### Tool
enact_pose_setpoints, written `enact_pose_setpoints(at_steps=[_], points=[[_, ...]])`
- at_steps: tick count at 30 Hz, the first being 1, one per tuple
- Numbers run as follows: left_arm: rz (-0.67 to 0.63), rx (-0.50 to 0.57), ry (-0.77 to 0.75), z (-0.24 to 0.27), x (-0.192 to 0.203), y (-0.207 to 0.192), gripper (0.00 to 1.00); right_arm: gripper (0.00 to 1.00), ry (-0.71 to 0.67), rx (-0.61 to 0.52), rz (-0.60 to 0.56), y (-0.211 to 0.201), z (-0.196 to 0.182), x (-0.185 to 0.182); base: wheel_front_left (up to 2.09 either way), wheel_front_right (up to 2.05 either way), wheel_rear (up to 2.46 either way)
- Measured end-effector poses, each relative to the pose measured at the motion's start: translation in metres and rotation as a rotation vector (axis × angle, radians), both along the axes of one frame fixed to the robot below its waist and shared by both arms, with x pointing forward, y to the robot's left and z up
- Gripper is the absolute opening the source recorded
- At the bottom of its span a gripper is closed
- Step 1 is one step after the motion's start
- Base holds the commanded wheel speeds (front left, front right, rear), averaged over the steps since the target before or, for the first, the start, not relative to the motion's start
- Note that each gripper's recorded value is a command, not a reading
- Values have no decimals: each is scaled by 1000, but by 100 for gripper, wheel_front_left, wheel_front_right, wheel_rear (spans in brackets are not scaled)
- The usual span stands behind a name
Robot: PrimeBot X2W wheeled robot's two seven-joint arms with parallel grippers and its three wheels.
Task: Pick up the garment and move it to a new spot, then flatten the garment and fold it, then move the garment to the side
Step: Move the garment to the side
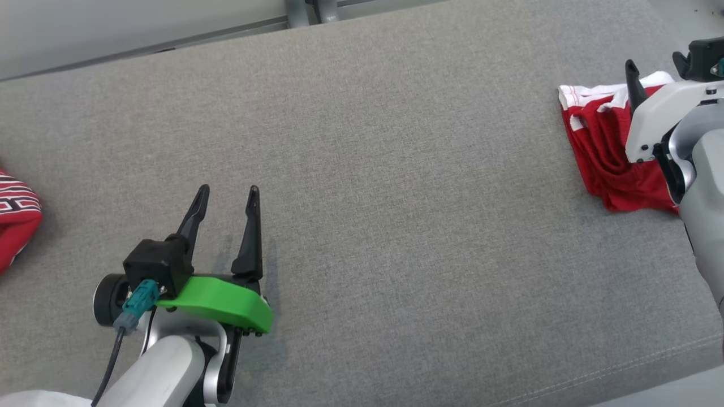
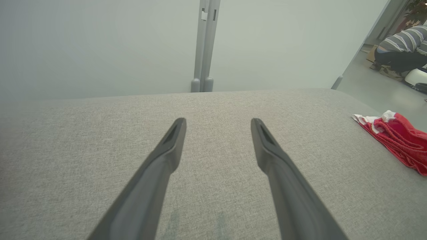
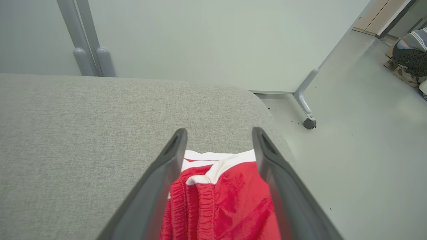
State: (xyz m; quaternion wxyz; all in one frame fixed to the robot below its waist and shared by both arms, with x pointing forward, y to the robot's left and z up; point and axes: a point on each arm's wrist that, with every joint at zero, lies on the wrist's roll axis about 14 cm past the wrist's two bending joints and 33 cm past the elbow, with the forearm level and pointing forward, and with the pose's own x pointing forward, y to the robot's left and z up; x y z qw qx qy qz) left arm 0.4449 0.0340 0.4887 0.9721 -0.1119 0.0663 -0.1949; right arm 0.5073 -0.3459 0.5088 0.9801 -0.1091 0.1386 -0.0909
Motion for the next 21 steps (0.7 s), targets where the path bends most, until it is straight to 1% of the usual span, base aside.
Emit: enact_pose_setpoints(at_steps=[4,12,15,19,21], points=[[60,-3,-4,4,-5,18,100,100,-63,1,55,20,23,6,0,0,0],[204,-7,-7,8,-20,63,100,100,-179,82,170,74,53,7,0,0,0],[252,-9,-7,9,-29,78,100,100,-203,118,221,99,55,2,0,0,0],[298,-13,-12,11,-43,96,100,100,-233,153,267,120,55,-10,0,0,0],[329,-13,-9,11,-53,107,100,100,-252,197,299,141,52,-22,0,0,0]])
